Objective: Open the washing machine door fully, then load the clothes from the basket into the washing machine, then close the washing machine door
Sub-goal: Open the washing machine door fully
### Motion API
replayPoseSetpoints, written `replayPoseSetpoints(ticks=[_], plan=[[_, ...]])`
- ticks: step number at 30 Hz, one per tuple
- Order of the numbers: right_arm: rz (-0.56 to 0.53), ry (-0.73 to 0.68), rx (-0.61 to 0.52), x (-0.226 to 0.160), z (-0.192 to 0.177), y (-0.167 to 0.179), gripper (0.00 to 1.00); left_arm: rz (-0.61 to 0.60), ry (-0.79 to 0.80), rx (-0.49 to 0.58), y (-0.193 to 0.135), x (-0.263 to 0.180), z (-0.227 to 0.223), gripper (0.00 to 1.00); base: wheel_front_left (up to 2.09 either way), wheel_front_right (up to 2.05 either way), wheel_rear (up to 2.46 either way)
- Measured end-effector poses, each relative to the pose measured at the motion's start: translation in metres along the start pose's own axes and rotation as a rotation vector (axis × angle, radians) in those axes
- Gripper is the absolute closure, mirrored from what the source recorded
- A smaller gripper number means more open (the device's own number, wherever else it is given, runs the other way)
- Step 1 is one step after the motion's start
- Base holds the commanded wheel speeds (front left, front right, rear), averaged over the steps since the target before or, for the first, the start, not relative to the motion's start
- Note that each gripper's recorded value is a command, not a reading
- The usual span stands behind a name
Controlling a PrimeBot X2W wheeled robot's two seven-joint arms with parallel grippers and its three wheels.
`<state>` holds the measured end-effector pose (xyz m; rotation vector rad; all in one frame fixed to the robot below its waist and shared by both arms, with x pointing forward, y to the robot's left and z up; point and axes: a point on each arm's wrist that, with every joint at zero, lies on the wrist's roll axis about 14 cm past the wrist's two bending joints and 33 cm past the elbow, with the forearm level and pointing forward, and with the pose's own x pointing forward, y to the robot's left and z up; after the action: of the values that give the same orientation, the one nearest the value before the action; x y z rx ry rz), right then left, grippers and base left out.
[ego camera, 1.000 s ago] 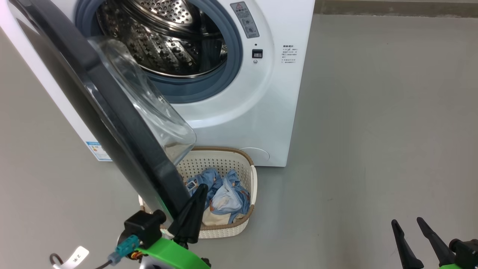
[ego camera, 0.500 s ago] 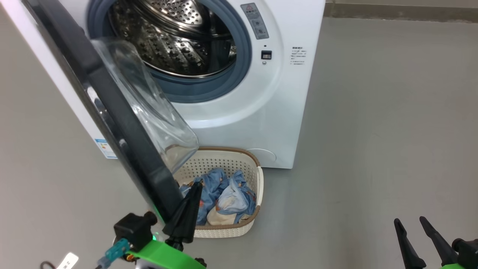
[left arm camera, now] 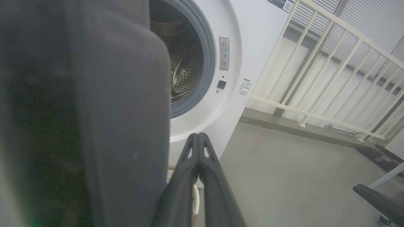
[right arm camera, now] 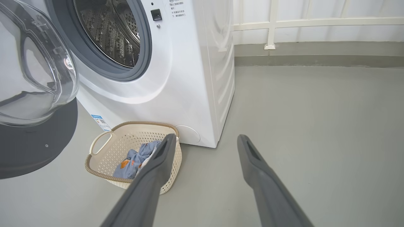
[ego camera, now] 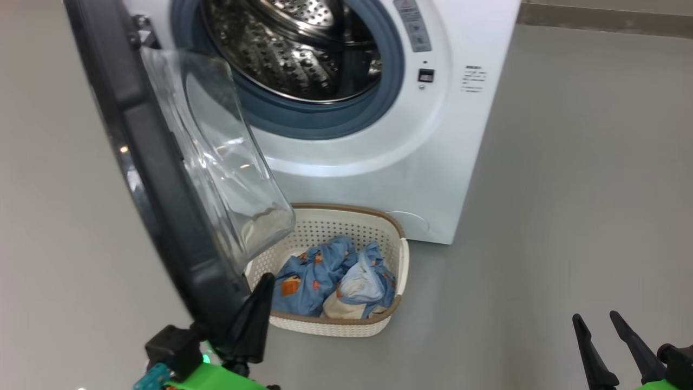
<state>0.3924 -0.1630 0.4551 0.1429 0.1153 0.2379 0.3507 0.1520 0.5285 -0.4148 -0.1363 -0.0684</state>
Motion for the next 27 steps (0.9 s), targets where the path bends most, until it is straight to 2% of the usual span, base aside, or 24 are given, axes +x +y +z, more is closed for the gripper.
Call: replayPoseSetpoints(ticks=[21,27], plan=[[0.128,0.039,-0.001,0.032,-0.013,0.039,0.0,0.461,-0.083,0.183,0.139,-0.072,0.051,1.0,0.0,0.0,0.0],[0.132,0.051,0.0,0.035,-0.017,0.04,0.0,0.543,-0.08,0.219,0.169,-0.08,0.06,1.0,0.0,0.0,0.0]])
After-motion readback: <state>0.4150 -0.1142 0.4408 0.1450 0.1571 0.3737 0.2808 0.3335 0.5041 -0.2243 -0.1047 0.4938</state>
